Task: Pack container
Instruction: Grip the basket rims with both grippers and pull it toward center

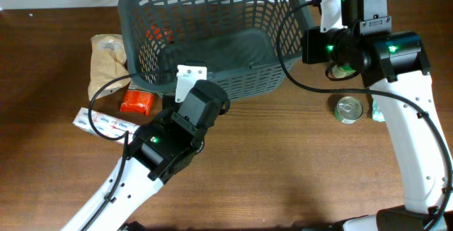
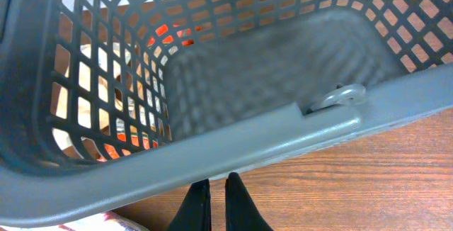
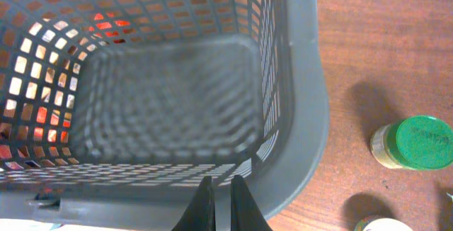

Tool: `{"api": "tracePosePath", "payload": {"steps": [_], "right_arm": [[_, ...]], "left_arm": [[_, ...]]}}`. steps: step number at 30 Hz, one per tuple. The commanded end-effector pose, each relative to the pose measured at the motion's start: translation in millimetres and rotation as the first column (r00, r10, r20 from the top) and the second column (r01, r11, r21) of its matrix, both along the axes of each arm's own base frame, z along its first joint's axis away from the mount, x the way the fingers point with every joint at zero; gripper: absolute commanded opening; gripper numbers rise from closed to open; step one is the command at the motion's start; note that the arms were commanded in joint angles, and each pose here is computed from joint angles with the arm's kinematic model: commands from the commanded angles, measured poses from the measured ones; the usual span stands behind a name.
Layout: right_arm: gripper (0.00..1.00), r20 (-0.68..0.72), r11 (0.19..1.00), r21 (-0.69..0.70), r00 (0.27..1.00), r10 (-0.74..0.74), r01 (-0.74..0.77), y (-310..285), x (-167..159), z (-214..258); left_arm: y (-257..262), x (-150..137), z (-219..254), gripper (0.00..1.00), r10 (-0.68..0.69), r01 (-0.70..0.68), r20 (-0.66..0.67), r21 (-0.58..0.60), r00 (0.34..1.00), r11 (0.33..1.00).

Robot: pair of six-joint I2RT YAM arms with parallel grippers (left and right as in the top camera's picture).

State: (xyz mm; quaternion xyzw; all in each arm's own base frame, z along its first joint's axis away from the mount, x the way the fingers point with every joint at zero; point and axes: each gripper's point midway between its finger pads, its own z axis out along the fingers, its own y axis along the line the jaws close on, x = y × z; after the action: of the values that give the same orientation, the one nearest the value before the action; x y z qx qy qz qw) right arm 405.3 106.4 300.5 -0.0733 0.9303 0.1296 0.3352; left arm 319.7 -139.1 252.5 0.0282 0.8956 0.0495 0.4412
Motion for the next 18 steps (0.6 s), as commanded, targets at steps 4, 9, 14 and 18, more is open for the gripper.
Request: {"api": "tracePosePath", "payload": {"steps": [4,9,14,18], "right_arm": [[0.04,0.047,1.000,0.004,0.999,0.016,-0.016,-0.5,-16.2,25.4],[0.04,0.095,1.000,0.007,0.995,0.023,-0.024,-1.1,-21.1,40.4],[0.04,0.062,0.999,0.003,0.997,0.044,-0.045,3.7,-10.5,24.9],[0.04,0.006,0.997,0.032,0.997,0.076,-0.076,14.4,2.4,2.3]], "left_arm": [[12.0,-18.1,58.8,0.02,-0.024,0.033,0.098,-0.094,0.995,0.995],[45.4,-32.9,86.1,0.02,0.035,-0.012,0.152,-0.147,0.988,0.989],[47.3,-45.4,78.0,0.02,-0.004,0.021,0.096,-0.171,0.995,0.985],[48.6,-48.3,73.3,0.02,0.010,0.004,0.073,-0.184,0.997,0.983]]}}
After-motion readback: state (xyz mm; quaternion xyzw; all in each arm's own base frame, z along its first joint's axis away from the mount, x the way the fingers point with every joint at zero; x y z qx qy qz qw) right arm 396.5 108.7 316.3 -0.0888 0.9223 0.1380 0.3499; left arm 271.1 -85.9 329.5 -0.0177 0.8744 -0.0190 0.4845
